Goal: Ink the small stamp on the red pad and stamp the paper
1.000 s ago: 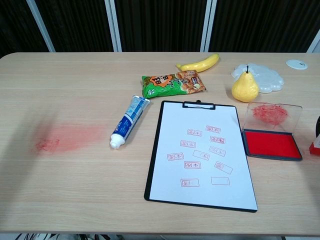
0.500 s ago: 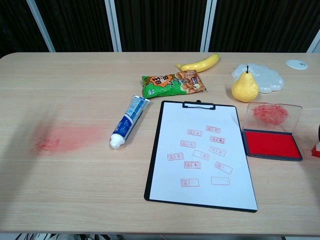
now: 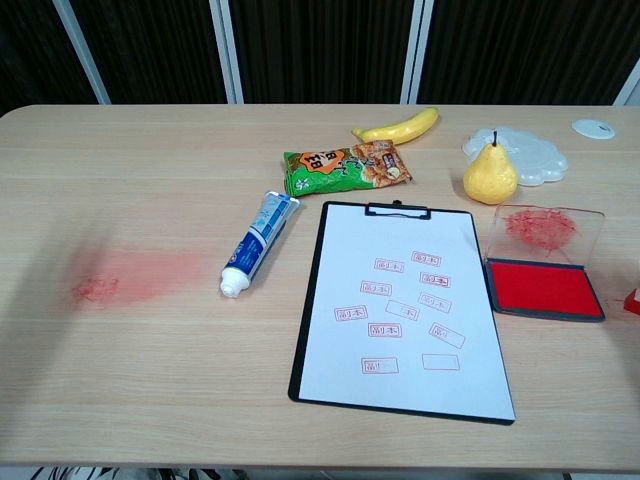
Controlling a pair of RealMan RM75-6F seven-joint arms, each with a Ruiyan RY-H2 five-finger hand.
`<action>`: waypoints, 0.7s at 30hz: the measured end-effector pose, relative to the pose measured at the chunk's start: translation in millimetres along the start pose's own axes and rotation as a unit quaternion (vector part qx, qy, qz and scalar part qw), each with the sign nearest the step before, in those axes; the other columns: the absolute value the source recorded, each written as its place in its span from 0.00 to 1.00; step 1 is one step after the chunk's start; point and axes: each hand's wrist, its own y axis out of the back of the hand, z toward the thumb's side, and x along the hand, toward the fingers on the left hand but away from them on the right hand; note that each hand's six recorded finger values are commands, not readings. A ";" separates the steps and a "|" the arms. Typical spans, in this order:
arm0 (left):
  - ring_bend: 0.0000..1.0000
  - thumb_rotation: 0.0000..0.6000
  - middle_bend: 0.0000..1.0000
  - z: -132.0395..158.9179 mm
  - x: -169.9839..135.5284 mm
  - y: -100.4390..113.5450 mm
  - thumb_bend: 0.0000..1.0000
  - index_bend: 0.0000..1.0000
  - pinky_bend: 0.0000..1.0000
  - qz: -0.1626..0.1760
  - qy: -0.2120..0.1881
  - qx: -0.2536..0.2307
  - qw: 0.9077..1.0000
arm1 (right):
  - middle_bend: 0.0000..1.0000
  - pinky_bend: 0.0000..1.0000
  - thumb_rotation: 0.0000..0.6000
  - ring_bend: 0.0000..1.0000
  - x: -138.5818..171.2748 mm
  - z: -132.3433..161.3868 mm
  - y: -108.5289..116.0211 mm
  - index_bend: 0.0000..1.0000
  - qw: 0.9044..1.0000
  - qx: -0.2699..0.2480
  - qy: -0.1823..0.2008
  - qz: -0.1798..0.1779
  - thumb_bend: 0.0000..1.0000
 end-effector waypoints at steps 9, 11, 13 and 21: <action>0.00 1.00 0.00 0.0 -0.3 0.0 0.02 0.00 0.00 -0.001 0.000 0.000 1.000 | 0.61 0.77 1.00 0.73 -0.8 -0.7 0.0 0.68 1.000 0.003 0.000 0.001 0.40; 0.00 1.00 0.00 0.0 -0.3 0.0 0.02 0.00 0.00 -0.001 0.000 0.000 1.000 | 0.60 0.77 1.00 0.73 -1.1 -1.0 -0.6 0.66 1.000 0.003 -0.001 0.003 0.41; 0.00 1.00 0.00 0.1 -0.4 0.0 0.02 0.00 0.00 -0.002 0.000 0.001 1.000 | 0.59 0.77 1.00 0.73 -1.2 -1.2 -0.7 0.65 1.000 0.004 -0.001 0.006 0.41; 0.00 1.00 0.00 0.0 -0.6 0.2 0.02 0.00 0.00 -0.002 0.000 0.001 1.000 | 0.55 0.77 1.00 0.73 -1.3 -1.2 -0.6 0.60 1.000 0.007 -0.002 0.010 0.42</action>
